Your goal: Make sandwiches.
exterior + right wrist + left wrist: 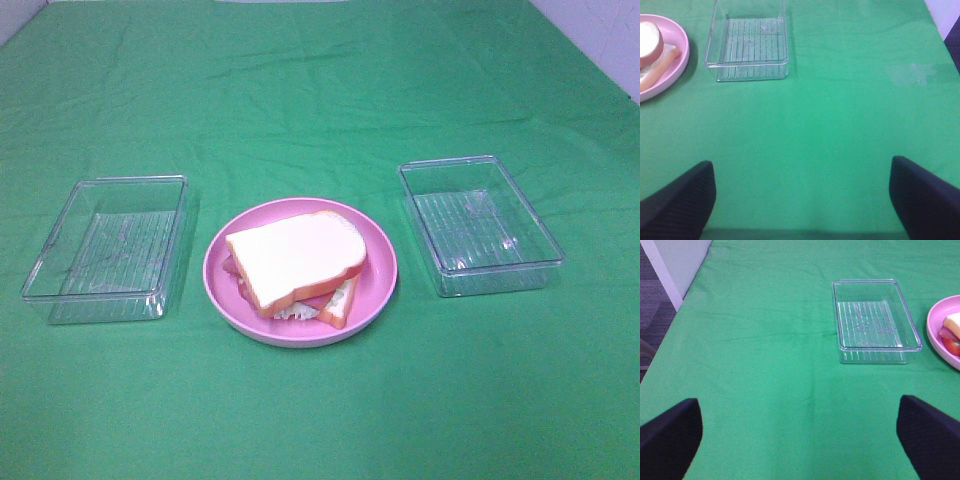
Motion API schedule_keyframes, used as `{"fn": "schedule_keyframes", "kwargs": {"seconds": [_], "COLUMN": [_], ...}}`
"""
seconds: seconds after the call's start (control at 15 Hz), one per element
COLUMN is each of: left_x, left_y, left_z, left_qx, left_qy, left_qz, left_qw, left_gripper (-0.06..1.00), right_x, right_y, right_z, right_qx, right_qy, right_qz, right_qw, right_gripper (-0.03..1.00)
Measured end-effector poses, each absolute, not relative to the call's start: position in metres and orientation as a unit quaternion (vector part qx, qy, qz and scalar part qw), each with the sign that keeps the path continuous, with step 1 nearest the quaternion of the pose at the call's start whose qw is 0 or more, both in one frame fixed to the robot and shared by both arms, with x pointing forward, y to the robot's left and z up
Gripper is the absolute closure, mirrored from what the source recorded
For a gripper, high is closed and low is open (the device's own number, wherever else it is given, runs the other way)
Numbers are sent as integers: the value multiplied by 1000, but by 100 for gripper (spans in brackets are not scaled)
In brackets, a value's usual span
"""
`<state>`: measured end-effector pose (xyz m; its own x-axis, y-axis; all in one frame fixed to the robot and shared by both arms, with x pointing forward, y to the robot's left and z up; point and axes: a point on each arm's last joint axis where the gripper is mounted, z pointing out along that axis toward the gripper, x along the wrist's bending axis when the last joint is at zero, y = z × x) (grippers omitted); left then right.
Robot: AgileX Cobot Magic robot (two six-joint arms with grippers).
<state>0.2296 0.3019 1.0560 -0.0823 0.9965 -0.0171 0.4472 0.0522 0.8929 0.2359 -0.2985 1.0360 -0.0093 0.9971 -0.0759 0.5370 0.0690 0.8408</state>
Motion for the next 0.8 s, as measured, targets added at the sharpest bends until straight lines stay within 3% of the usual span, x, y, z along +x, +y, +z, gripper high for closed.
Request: {"fn": "schedule_keyframes", "kwargs": {"seconds": [0.8], "left_x": [230], "left_y": [302], "left_z": [1056], "left_qx": [573], "left_qy": [629], "left_qz": [381], "left_qw": [361], "left_gripper": [-4], "right_x": [236], "right_y": [-298], "right_z": [1036], "right_qx": [604], "right_qy": [635], "right_qz": [318], "right_qw": [362], "right_gripper": [6]}}
